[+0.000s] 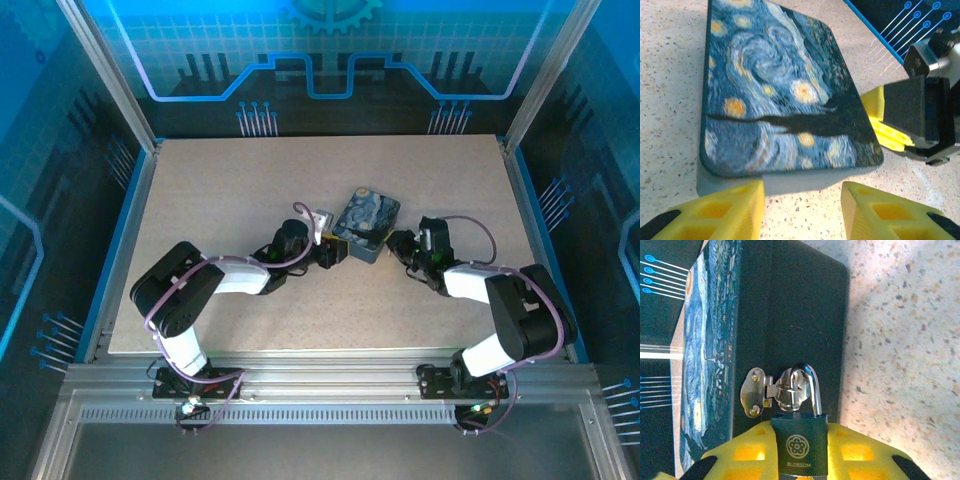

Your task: Unlock a padlock with a key

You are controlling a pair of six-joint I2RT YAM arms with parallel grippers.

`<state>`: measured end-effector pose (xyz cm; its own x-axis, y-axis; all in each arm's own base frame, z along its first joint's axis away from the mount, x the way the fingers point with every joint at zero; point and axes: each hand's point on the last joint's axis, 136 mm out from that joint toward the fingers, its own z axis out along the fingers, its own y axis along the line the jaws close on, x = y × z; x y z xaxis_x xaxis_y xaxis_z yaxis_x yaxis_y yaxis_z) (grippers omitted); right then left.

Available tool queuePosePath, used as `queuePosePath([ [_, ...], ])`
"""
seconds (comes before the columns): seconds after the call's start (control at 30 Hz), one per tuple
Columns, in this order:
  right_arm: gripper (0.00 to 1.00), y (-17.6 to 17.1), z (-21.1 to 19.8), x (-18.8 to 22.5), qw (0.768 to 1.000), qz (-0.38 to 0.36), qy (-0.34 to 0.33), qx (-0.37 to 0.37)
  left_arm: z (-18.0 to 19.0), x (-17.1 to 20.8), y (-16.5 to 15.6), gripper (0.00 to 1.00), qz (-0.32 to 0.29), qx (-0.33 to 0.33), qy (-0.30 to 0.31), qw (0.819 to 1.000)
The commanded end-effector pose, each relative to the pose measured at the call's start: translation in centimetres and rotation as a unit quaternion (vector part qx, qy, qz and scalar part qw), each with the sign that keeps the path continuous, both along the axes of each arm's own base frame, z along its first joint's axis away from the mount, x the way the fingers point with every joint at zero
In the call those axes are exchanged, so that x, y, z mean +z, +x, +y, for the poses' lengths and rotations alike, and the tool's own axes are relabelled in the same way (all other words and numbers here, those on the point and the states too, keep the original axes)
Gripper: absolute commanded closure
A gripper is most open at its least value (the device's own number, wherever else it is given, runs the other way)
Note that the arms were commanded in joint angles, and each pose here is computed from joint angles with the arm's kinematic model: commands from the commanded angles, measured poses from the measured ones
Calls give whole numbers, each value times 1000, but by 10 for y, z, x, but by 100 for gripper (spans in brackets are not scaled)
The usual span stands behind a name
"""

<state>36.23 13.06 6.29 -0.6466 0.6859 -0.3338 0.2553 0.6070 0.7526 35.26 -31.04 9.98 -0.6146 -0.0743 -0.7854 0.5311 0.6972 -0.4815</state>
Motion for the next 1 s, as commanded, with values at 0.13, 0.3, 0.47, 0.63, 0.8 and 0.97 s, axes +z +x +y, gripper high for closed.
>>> queuePosePath([
  [0.13,98,19,-19,-5,999,-5,14,-46,2,8,-7,55,-16,-7,-4,1000],
  [0.3,97,34,-18,-13,998,12,44,-31,4,7,-10,55,-16,-8,-4,1000],
  [0.47,100,40,11,-23,996,18,76,50,3,6,-11,55,-16,-11,-4,1000],
  [0.63,100,28,24,-15,993,-29,64,96,-1,7,-13,56,-15,-23,-9,1000],
  [0.8,100,8,39,8,984,-76,34,156,-5,7,-12,58,-13,-31,-13,999],
  [0.97,100,-16,30,7,987,-66,19,142,-13,9,-15,63,-11,-48,-23,999],
])
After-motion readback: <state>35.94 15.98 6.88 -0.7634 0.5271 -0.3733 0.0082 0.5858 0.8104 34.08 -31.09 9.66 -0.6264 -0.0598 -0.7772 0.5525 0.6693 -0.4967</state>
